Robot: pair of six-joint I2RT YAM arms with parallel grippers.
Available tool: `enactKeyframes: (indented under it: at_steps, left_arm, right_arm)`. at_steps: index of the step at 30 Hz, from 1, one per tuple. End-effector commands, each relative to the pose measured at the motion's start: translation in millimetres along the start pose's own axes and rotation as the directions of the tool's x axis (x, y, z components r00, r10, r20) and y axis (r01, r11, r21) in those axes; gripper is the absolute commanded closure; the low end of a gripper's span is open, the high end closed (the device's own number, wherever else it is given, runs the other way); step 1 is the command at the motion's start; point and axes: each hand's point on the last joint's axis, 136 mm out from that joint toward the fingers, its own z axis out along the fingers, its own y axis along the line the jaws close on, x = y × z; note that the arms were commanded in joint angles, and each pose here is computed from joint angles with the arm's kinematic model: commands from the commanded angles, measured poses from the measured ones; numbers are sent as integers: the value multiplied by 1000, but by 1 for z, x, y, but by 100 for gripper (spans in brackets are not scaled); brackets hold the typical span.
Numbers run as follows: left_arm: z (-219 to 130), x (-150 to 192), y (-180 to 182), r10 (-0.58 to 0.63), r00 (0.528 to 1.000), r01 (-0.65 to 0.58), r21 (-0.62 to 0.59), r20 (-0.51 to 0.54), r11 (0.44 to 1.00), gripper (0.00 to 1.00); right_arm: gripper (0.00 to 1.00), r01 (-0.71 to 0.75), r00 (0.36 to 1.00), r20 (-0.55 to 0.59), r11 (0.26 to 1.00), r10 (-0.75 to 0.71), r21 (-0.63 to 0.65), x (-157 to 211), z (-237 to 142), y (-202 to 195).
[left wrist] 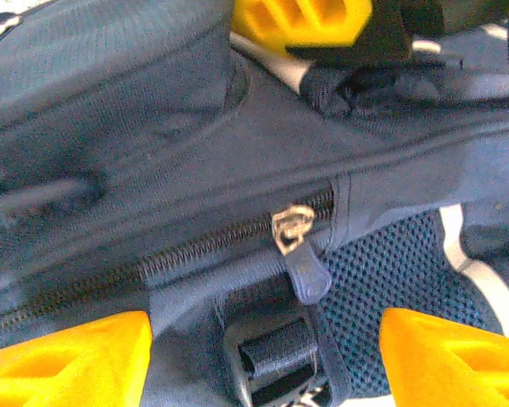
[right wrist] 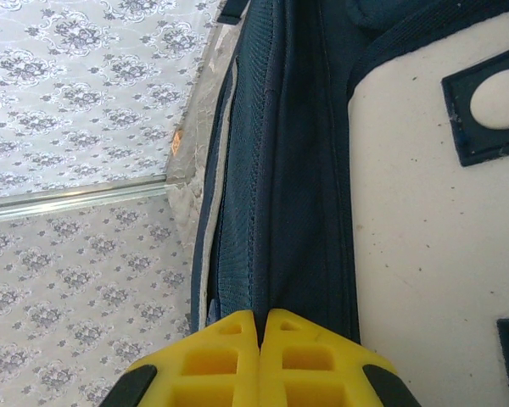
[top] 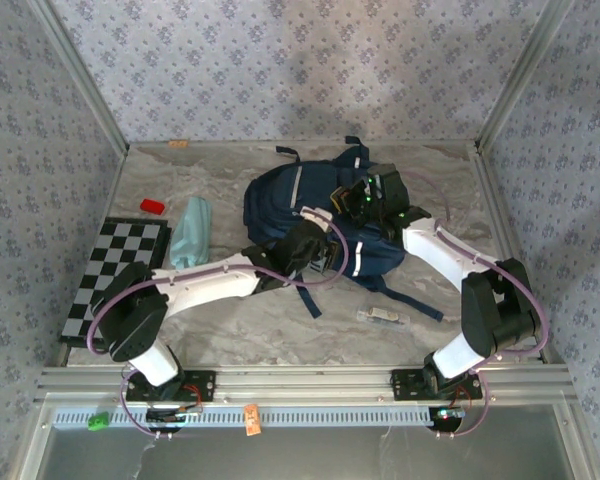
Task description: Pack the student bag
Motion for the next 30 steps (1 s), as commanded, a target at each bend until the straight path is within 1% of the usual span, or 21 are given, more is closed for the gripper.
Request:
enactKeyframes:
  at_steps: [1,4,7,9,12,18,21,25,30]
  left_arm:
    - [-12,-19,-1,-54,999,55,50,-6,997,31]
    - [-15,-19,-4,-118,993,119,61,-31,991,32]
    - [-15,-15,-5,-210,974,214,43,-81,976,39]
    - [-14,-10,-11,-239,963,247,48,-122,968,42]
    - [-12,-6,-18,-239,961,247,45,-138,968,43]
    - [-3,-10,-18,-231,962,234,8,-143,972,46]
    - [0,-7,-17,-221,962,222,-12,-159,975,46]
    - [4,-1,-18,-225,959,227,-10,-172,974,46]
    - [12,-15,-24,-203,968,206,7,-149,978,47]
  right_arm:
    - [100,45,999,21,983,-42,-179,-8,-12,63]
    - [100,34,999,21,983,-30,-179,-9,-11,62]
    - [100,17,1000,8,983,-16,-182,-8,-7,62]
    - [100,10,1000,0,983,-10,-181,-8,-6,62]
    - [100,6,1000,-1,983,-7,-182,-8,-5,61]
    - [100,-2,1000,-7,983,1,-182,-7,-4,61]
    - [100,-5,1000,-5,983,4,-184,-9,-5,62]
    - [100,-9,1000,-8,982,8,-188,-9,-4,63]
    - [100,-8,1000,-12,982,6,-188,-6,-3,62]
